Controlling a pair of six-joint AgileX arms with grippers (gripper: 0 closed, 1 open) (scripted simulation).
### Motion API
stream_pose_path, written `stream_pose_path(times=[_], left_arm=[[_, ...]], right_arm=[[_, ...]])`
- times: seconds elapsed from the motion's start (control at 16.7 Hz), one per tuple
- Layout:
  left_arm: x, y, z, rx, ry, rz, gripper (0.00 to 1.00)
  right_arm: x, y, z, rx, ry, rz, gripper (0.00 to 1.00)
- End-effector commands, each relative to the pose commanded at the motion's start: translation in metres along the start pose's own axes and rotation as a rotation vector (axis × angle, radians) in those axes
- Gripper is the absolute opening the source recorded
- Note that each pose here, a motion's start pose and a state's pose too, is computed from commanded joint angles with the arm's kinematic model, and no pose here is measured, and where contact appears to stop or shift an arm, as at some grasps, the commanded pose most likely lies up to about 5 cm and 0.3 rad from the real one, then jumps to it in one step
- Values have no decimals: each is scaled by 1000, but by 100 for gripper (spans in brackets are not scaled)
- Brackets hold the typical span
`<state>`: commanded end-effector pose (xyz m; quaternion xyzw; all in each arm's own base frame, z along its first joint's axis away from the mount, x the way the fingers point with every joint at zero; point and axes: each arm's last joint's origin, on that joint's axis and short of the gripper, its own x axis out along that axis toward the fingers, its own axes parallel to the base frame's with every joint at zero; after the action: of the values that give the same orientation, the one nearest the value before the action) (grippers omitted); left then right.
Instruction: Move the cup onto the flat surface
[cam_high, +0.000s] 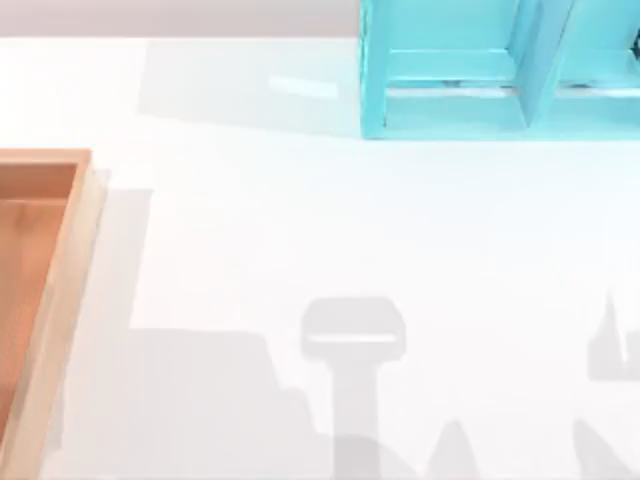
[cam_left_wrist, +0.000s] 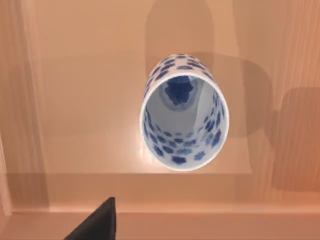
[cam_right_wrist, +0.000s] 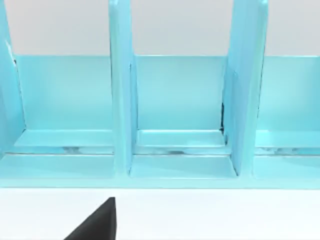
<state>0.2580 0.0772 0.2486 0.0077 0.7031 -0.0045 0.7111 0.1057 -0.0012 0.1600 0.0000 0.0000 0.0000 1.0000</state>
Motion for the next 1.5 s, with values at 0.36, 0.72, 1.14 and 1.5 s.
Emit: stream_pose_path(times=[0.36, 0.72, 1.14, 1.5], left_arm=[[1, 0, 1, 3, 7, -2, 100], [54, 2, 6, 0, 5, -1, 100], [100, 1, 1, 0, 9, -3, 100], [100, 1, 1, 0, 9, -3, 70]], right_arm=[[0, 0, 0, 0, 0, 0, 100], [0, 0, 0, 0, 0, 0, 100], [0, 0, 0, 0, 0, 0, 100], [0, 0, 0, 0, 0, 0, 100]])
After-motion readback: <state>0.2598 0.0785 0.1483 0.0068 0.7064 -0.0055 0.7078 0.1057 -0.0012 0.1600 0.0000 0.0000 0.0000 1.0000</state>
